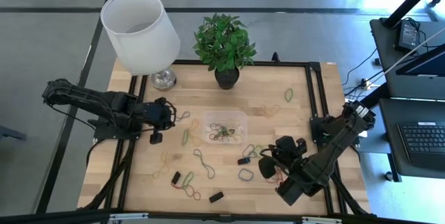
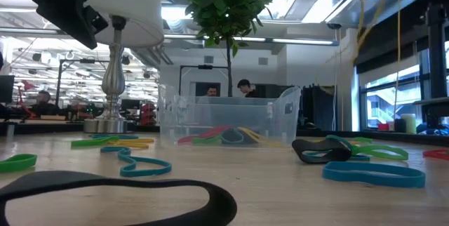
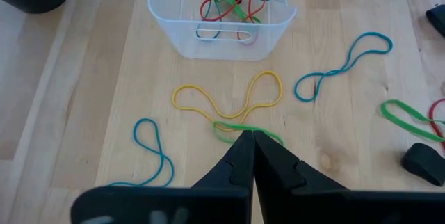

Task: Pick and place rubber bands into bin
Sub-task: Put the yellow rubber band into the transparent container, then put the bottom left black rubber band into the transparent container

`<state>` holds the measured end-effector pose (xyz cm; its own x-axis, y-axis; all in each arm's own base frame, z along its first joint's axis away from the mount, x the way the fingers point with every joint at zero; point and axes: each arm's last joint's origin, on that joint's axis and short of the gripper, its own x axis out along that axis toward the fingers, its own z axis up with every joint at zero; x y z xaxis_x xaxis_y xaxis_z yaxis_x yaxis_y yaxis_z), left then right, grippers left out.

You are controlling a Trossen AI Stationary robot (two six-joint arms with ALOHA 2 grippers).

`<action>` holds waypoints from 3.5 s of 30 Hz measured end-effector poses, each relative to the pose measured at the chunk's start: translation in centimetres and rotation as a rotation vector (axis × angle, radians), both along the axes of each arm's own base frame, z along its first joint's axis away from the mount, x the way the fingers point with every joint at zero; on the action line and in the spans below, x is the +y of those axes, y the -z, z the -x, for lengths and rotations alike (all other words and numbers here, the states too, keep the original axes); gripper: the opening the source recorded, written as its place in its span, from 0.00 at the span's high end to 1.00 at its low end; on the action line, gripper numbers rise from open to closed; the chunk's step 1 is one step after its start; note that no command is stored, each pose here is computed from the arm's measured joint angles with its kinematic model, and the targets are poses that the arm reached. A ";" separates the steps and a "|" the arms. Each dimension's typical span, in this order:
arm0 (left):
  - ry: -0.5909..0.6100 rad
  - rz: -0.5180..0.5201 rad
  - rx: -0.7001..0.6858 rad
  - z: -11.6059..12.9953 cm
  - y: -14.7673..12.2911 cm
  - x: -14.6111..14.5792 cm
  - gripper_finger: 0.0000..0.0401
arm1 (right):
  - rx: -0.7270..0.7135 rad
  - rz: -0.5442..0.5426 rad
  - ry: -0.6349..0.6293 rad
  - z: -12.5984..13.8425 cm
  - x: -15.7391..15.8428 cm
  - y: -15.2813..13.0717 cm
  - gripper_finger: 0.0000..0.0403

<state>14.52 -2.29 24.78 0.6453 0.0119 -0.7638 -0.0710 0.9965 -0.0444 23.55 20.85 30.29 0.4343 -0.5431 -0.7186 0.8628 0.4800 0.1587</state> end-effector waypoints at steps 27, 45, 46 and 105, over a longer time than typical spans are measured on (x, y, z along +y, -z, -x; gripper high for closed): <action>-0.004 -0.006 -0.001 0.0 0.0 0.0 0.99 | -0.101 0.202 -0.333 -11.8 -7.9 -2.5 1.00; -0.005 -0.007 -0.001 0.0 0.0 0.0 1.00 | 0.235 -0.122 -0.477 -16.1 -16.3 3.9 1.00; -0.004 -0.007 0.000 0.0 0.0 0.0 1.00 | 0.274 -0.145 -0.480 -16.3 -16.4 4.8 1.00; 0.002 -0.051 -0.004 0.0 0.0 0.1 0.99 | 0.537 -0.446 -0.473 -18.9 -18.4 10.7 0.76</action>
